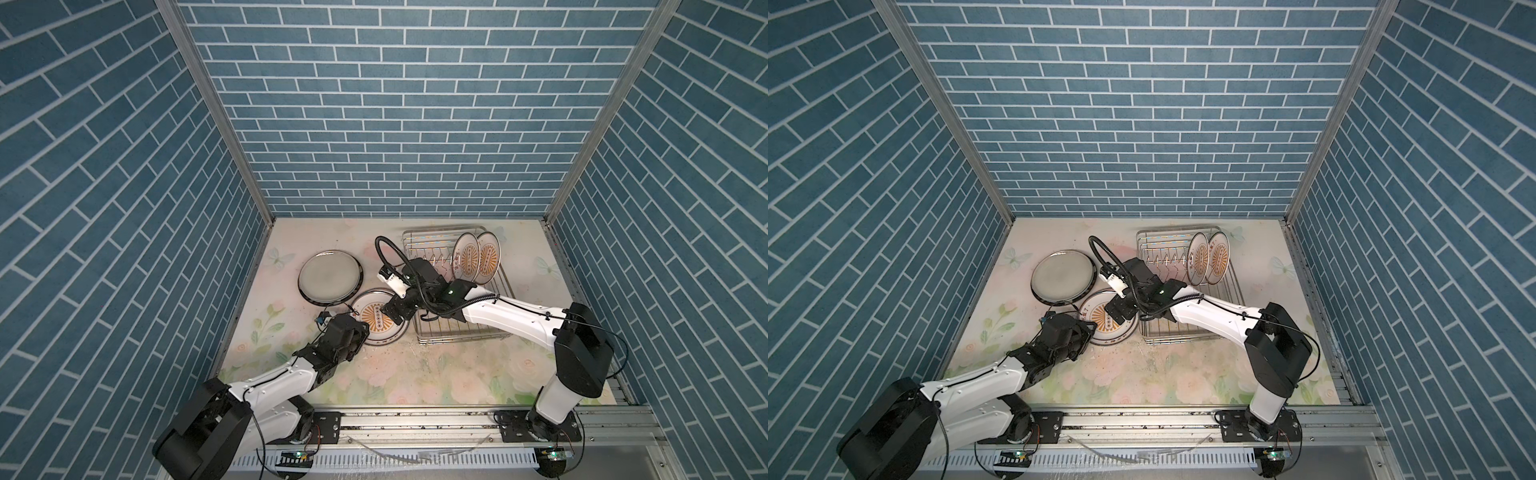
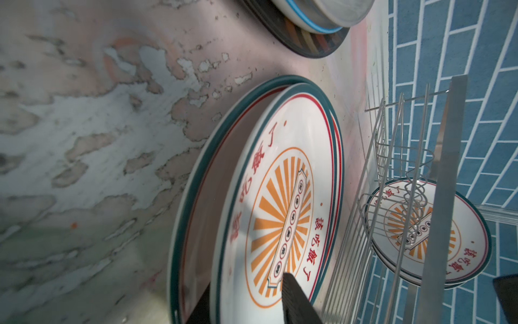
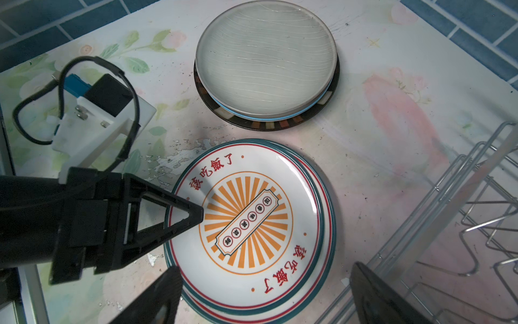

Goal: Unload the plates from the dish rack
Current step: 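Lower the cream plate flat onto the cream plate stack with the left gripper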

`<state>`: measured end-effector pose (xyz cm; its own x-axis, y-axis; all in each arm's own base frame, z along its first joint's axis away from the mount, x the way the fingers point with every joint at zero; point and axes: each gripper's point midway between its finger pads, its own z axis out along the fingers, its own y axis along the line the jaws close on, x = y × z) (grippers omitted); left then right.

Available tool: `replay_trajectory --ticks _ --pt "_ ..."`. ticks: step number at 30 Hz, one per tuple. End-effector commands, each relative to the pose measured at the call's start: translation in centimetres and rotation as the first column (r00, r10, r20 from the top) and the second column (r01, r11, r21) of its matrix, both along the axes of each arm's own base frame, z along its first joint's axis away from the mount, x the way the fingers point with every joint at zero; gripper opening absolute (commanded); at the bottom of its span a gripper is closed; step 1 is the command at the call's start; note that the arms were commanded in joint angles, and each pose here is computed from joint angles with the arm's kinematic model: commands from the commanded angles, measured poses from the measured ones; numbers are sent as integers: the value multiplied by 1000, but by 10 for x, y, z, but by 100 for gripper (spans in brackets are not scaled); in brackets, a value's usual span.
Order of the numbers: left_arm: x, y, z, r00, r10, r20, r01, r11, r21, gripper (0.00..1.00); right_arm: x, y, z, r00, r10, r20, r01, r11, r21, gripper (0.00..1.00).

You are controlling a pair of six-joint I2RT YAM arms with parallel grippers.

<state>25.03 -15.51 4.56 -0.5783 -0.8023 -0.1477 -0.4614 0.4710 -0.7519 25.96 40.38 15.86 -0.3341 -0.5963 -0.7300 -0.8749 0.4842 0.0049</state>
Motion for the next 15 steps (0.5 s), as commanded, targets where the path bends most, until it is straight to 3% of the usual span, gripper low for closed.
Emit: replay_trajectory --ticks 1,9,15 --pt "5 2 4 1000 9 9 -9 1000 18 39 4 3 7 999 17 42 -16 1000 -11 95" --pt "6 11 3 999 44 1 -44 997 62 57 5 3 7 999 12 44 -12 1000 -13 95" --pt "9 11 6 999 38 -8 -37 995 91 58 5 3 5 999 11 47 -11 1000 -14 95"
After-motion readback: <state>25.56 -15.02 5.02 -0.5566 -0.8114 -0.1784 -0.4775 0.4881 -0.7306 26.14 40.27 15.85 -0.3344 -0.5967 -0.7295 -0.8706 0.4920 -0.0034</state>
